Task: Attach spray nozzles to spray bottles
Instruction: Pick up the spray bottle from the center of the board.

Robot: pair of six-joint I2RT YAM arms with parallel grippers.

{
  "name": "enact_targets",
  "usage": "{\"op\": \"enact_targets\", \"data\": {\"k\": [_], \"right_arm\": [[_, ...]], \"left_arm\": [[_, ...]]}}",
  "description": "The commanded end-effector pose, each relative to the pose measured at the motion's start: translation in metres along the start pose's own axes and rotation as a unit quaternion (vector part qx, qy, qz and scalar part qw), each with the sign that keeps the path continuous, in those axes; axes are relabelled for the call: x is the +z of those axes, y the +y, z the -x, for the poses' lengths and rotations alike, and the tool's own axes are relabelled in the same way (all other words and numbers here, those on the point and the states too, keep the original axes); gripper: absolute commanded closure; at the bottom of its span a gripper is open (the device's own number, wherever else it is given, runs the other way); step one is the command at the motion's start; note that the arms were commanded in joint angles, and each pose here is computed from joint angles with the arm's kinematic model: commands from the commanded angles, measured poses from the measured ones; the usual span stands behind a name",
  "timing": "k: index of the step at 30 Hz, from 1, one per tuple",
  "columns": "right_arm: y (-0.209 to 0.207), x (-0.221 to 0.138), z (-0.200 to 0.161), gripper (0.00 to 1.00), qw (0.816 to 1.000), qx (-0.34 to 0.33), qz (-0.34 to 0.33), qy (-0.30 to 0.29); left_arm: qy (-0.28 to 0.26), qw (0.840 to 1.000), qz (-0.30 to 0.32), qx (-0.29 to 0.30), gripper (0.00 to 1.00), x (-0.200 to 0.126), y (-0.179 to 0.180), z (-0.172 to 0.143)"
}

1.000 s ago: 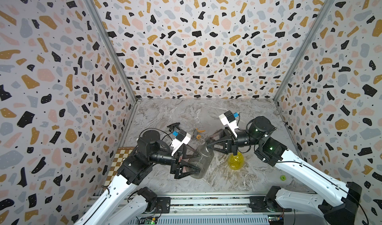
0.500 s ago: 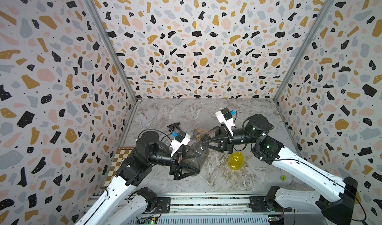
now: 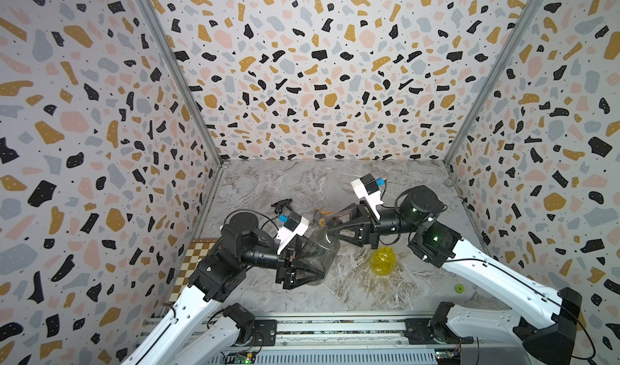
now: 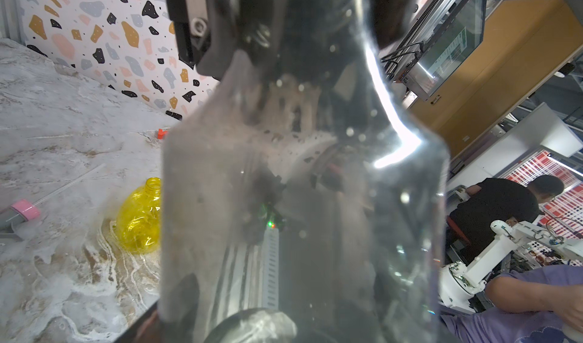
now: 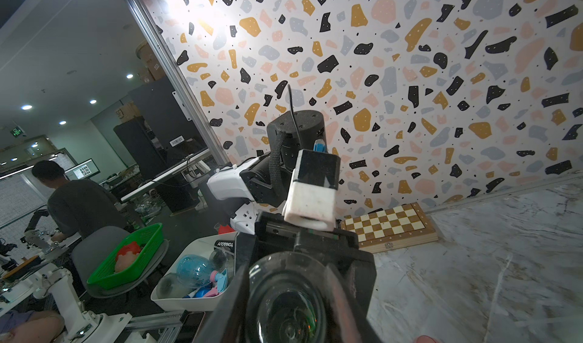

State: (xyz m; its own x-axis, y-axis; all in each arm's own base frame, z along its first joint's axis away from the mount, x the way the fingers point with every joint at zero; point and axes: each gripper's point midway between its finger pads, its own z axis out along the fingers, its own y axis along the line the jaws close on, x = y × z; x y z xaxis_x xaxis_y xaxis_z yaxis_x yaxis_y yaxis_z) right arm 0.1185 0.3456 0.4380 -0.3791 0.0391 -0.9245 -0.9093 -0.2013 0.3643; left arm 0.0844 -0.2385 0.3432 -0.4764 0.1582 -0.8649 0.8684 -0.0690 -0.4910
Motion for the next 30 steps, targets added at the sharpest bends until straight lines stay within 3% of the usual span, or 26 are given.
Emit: {"op": "enact_targets", "data": {"k": [1,4,8,13,15,18,22,26,30], "right_arm": [[0.014,-0.007,0.021,0.77,0.999,-0.036,-0.002,-0.034],[0.013,-0.009,0.026,0.45,0.998,-0.044,-0.016,-0.038],[0.011,-0.023,0.042,0.31,0.994,-0.064,-0.064,-0.061],[-0.028,-0.064,0.061,0.28,0.980,-0.038,-0.160,-0.108],[-0.063,-0.079,0.057,0.28,0.968,-0.011,-0.223,-0.117],[-0.123,-0.084,0.032,0.30,0.949,0.026,-0.302,-0.086],[-0.192,-0.056,-0.023,0.31,0.944,0.082,-0.321,-0.005],[-0.247,-0.015,-0.077,0.32,0.932,0.087,-0.342,0.082],[-0.295,0.022,-0.116,0.35,0.923,0.113,-0.343,0.133]], "left_arm": [[-0.006,1.000,-0.012,0.027,0.33,-0.002,-0.013,0.009],[-0.008,0.999,-0.007,0.030,0.38,-0.004,-0.014,0.010],[-0.013,0.999,0.005,0.041,0.50,-0.007,-0.017,0.012],[-0.031,0.996,0.051,0.069,0.70,-0.016,-0.020,0.024],[-0.045,0.991,0.093,0.080,0.79,-0.024,-0.019,0.034],[-0.076,0.977,0.181,0.088,1.00,-0.041,-0.010,0.053],[-0.118,0.956,0.255,0.084,1.00,-0.061,-0.004,0.076],[-0.147,0.933,0.323,0.066,1.00,-0.081,0.008,0.087],[-0.166,0.907,0.384,0.048,1.00,-0.100,0.019,0.088]]}}
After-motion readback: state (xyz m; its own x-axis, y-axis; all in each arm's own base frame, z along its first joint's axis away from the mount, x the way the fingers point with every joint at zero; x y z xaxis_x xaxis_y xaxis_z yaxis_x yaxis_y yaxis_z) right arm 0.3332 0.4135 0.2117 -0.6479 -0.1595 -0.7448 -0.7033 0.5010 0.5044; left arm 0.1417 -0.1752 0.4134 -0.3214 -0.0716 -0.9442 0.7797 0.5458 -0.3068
